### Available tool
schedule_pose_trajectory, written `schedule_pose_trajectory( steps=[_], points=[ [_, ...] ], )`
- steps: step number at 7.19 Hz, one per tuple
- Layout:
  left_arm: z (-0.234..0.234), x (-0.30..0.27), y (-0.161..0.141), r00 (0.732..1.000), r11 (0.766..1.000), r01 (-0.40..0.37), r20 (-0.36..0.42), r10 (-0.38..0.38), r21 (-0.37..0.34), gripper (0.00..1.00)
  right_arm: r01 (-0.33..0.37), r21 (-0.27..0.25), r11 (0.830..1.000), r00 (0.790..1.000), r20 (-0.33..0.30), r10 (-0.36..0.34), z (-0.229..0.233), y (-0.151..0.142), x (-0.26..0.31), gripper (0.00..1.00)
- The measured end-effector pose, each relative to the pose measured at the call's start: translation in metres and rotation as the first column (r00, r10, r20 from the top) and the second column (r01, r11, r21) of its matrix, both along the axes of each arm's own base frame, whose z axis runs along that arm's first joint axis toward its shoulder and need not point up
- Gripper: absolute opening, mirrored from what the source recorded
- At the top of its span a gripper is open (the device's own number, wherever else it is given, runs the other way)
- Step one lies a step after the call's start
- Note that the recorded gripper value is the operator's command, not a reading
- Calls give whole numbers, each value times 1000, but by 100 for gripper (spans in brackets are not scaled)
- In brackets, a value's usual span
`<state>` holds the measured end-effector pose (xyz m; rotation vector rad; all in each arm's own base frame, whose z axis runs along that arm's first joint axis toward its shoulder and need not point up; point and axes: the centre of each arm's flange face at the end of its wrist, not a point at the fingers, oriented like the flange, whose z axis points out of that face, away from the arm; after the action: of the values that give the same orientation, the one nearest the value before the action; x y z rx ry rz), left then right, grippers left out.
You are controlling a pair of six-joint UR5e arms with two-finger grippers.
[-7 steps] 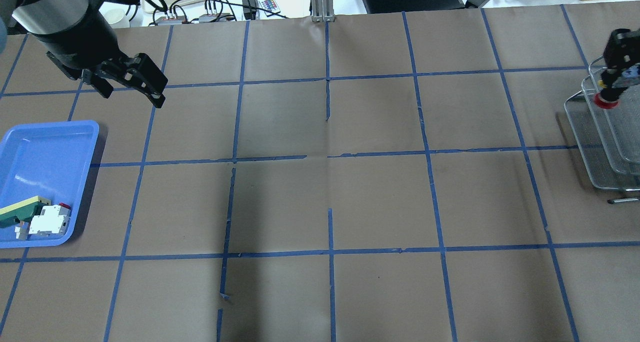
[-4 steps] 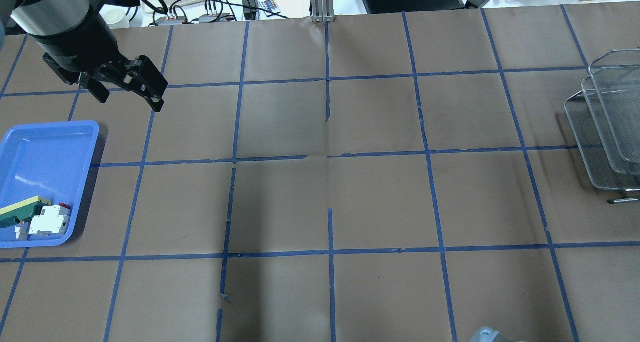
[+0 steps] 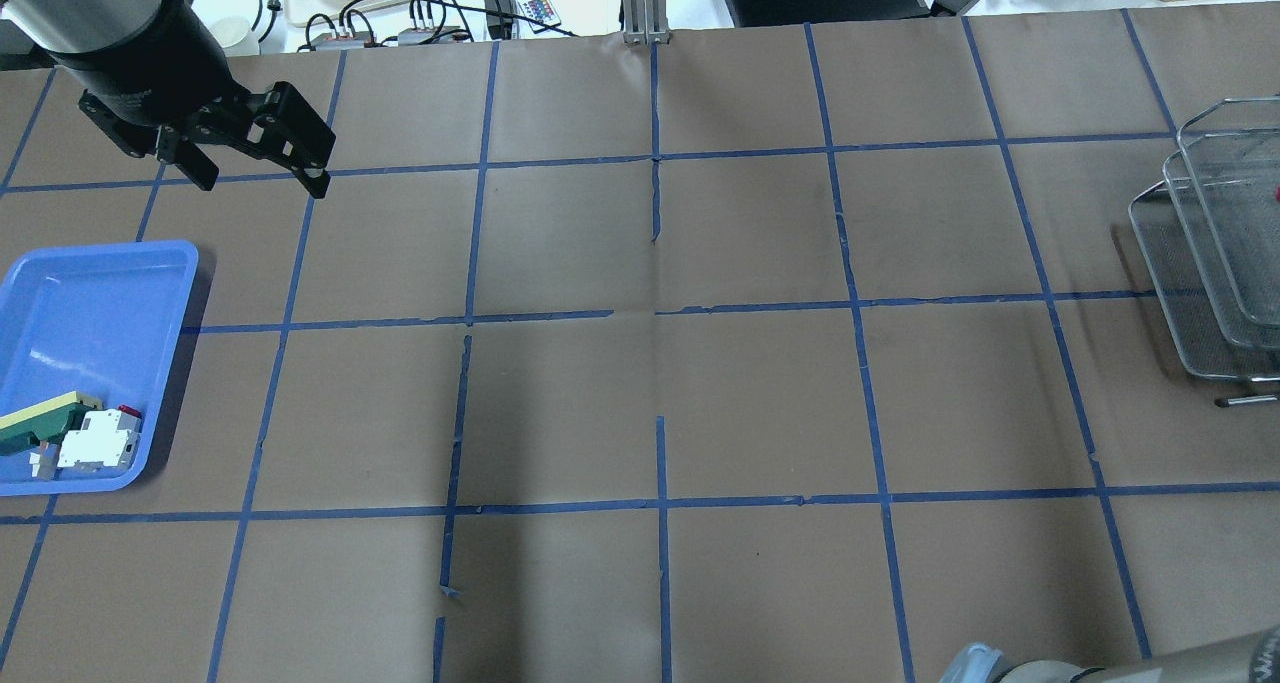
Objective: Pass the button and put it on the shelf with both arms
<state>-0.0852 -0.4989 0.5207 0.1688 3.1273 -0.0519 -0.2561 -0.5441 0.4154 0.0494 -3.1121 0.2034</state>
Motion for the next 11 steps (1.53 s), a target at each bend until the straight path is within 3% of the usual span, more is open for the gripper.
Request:
schedule_pose_trajectory(
  steps=[1,3,4,5,8,11],
  points=[
    [0,0,-1,1000,1000,-29,-2,29,-2,100,8,-2,1000,1000,1,-8,-5,-1,-7,32],
    [-4,0,-2,999,999,-48,-3,48,3,100,31,9,999,999,11,-31,-16,1,-21,76],
    [-4,0,-2,999,999,-49,-3,49,3,100,36,17,999,999,18,-36,-23,0,-25,92],
    [-4,0,-2,999,999,-49,-1,49,4,100,40,25,999,999,23,-41,-28,-1,-27,99],
    [-6,0,-1,999,999,-53,2,53,8,100,58,74,996,997,43,-62,-9,17,-18,100],
    [-4,1,-2,997,997,-71,10,71,7,100,212,126,969,971,82,-223,84,89,57,100]
  ],
)
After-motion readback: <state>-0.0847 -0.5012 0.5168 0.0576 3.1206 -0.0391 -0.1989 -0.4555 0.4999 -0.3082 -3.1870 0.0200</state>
